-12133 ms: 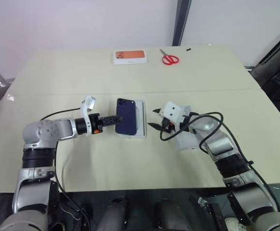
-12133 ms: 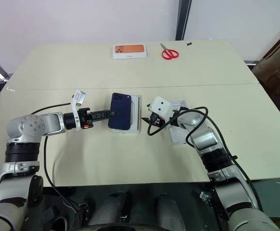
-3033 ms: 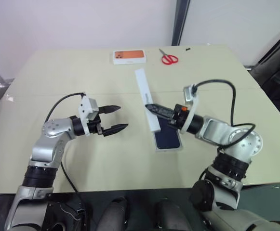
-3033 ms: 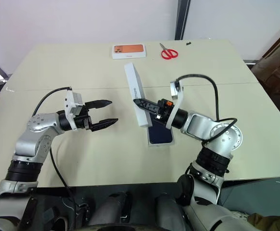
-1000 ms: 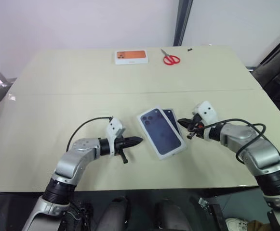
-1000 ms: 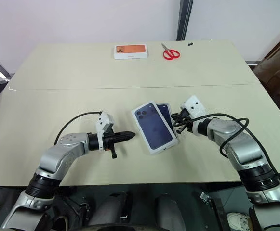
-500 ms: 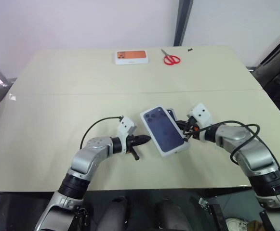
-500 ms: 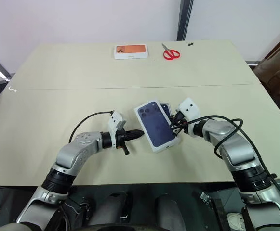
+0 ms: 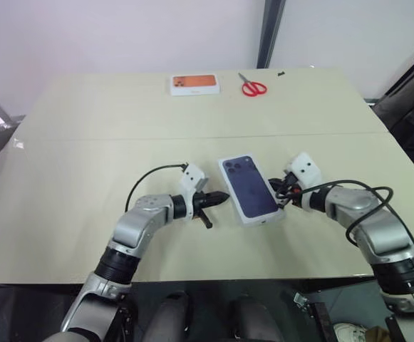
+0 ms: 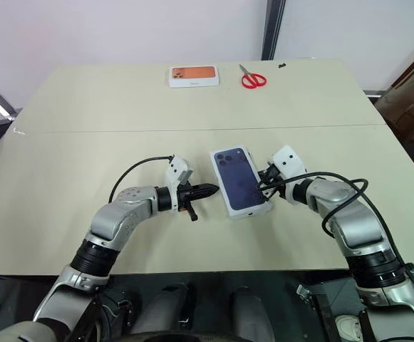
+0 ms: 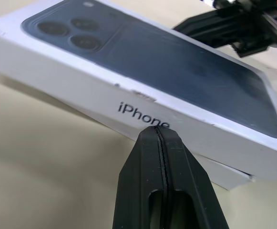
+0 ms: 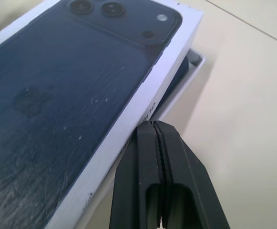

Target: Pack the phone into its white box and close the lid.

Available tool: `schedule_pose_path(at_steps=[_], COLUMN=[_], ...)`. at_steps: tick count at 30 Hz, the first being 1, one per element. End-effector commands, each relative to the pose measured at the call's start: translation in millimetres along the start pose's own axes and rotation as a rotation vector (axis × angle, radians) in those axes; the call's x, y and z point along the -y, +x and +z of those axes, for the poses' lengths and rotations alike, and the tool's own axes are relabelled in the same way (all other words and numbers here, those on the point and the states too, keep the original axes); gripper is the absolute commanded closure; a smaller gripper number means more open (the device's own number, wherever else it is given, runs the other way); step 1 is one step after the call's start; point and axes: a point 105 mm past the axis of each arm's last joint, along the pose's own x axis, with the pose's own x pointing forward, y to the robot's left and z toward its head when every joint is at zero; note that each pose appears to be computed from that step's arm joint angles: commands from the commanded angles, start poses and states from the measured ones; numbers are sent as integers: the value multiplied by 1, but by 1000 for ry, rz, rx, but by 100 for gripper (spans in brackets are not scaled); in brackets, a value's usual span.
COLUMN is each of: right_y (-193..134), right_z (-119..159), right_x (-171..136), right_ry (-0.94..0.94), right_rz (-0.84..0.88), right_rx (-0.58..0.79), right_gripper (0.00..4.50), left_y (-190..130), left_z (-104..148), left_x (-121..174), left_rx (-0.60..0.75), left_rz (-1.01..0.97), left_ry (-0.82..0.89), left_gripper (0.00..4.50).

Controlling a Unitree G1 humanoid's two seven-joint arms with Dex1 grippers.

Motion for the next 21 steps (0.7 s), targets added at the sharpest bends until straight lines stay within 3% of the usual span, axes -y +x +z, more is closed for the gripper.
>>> schedule_pose_path(at_steps=[1,21], right_y=[-3,-5], right_z=[15,8], right_x=[-1,-1], right_ry=[-17,-65], right_rz=[-12,-14], right_rx=[55,20], right_gripper=[446,446], left_y=[1,4], left_z=[14,16], left_x=[-2,-4], left_rx=[38,38], left_rz=[5,15], left_ry=[21,43], left_gripper=[450,450])
